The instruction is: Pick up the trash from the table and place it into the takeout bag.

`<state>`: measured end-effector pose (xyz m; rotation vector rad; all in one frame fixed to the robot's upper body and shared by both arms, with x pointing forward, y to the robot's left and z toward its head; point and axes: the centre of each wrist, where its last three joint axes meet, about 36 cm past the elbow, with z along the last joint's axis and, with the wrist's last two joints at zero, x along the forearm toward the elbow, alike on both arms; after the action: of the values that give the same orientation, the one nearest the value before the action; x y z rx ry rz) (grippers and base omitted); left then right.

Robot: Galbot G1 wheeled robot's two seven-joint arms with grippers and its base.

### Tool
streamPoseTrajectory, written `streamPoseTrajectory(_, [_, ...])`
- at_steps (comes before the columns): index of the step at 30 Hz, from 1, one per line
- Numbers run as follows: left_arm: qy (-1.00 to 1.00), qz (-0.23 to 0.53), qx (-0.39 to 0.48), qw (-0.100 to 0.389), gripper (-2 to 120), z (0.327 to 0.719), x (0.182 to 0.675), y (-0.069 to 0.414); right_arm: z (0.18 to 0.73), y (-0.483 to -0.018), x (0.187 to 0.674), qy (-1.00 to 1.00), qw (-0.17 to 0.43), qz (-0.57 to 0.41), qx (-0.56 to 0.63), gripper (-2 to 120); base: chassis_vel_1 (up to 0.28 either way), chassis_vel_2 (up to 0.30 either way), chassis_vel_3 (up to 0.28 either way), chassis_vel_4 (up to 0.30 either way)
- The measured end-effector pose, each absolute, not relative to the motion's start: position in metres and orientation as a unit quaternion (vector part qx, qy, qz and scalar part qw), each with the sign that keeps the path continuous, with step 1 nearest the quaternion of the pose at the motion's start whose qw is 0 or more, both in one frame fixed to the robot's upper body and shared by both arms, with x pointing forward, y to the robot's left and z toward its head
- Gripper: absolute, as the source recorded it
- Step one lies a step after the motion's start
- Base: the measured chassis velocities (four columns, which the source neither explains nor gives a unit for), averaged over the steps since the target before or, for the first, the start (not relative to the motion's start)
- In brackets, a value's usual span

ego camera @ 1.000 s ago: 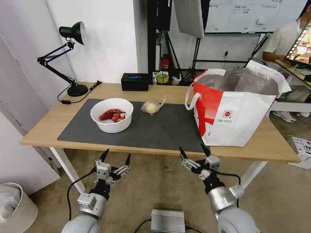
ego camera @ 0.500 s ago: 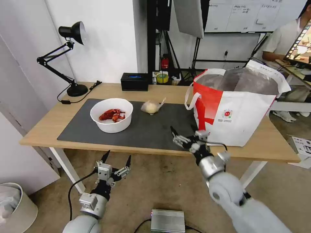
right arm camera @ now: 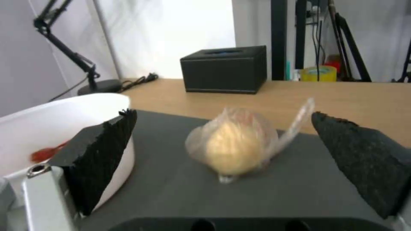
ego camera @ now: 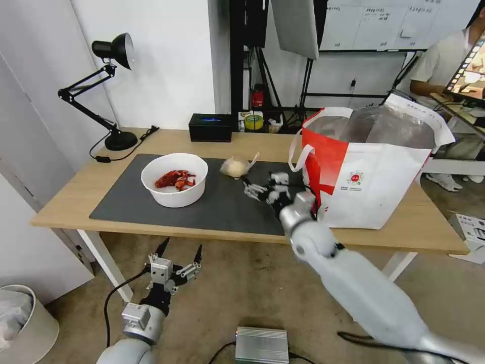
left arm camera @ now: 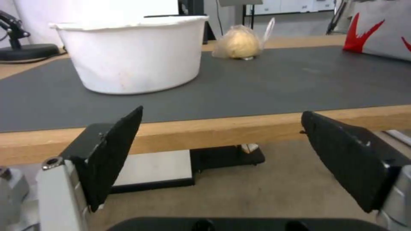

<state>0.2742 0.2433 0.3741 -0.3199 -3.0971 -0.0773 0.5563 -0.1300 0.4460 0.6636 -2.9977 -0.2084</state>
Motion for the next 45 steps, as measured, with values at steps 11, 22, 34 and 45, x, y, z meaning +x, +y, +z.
streamPoseTrajectory(11, [-0.995,-0.025,-0.096,0.015,100,0.373,0.272,0.246,0.433,-0.118,0.614,-0.977,0.056,-0.054,0.201,100,0.0,0.0,0.0,0.0])
streamPoseTrajectory(22, [-0.995,-0.021,-0.093,0.015,100,0.373,0.269,0.245,0.444,-0.102,0.653,-0.974,0.075,-0.047,0.209,100,0.0,0.0,0.0,0.0])
streamPoseTrajectory(34, [-0.996,-0.024,-0.09,0.009,100,0.375,0.269,0.248,0.449,-0.075,0.691,-0.968,0.108,-0.033,0.224,100,0.0,0.0,0.0,0.0])
streamPoseTrajectory(45, [-0.996,-0.019,-0.089,0.004,100,0.376,0.273,0.252,0.436,-0.062,0.699,-0.969,0.134,-0.004,0.209,100,0.0,0.0,0.0,0.0])
